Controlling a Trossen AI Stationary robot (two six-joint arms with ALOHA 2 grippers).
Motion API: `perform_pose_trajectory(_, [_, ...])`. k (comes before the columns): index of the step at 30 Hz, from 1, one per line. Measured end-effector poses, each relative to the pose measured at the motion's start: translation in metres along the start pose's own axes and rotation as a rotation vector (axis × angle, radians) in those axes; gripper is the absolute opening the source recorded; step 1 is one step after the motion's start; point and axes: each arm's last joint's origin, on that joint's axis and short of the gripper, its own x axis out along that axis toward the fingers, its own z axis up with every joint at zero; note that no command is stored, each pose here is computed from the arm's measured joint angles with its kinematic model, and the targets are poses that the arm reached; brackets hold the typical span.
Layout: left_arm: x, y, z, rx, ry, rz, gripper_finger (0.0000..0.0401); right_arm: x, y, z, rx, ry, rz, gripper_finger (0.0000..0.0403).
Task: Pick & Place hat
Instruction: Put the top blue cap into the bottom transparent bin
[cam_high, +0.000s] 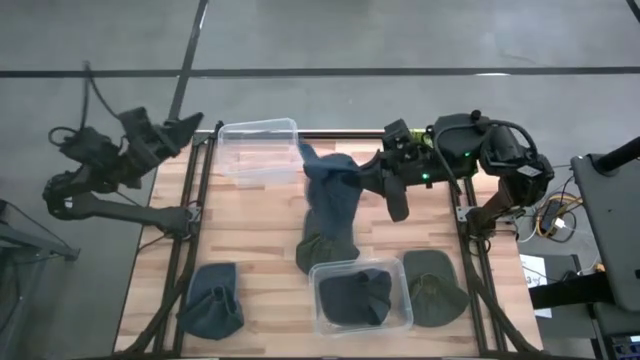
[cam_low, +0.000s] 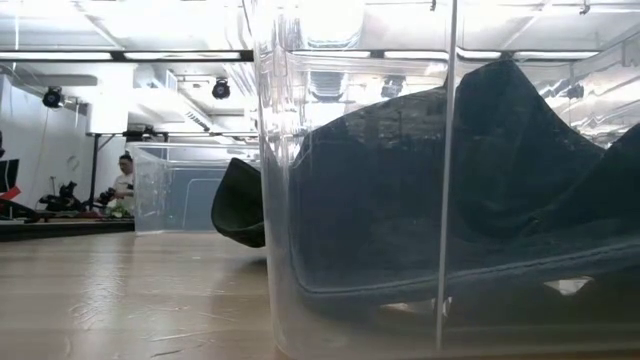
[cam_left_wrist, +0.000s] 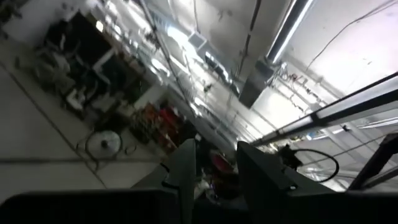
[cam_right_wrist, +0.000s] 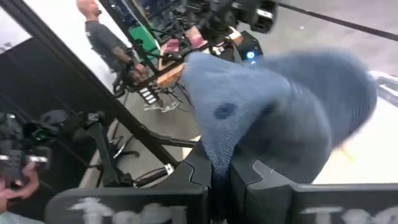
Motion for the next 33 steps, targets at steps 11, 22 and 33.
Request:
perform_pose_trajectory(11, [0.033, 0.009, -0.042, -0.207, 0.244, 0.056, 0.011, 0.0, 0.012, 0.012, 0.001, -0.083, 0.181, 0.0008])
perform_pose_trajectory(22, [0.062, 0.017, -0.078, -0.256, 0.405, 0.08, 0.011, -0.003, 0.02, 0.022, -0.017, -0.181, 0.289, 0.0008])
perform_pose_trajectory(33, [0.089, 0.023, -0.112, -0.432, 0.423, -0.122, 0.011, -0.006, 0.023, 0.026, -0.024, -0.207, 0.359, 0.0008])
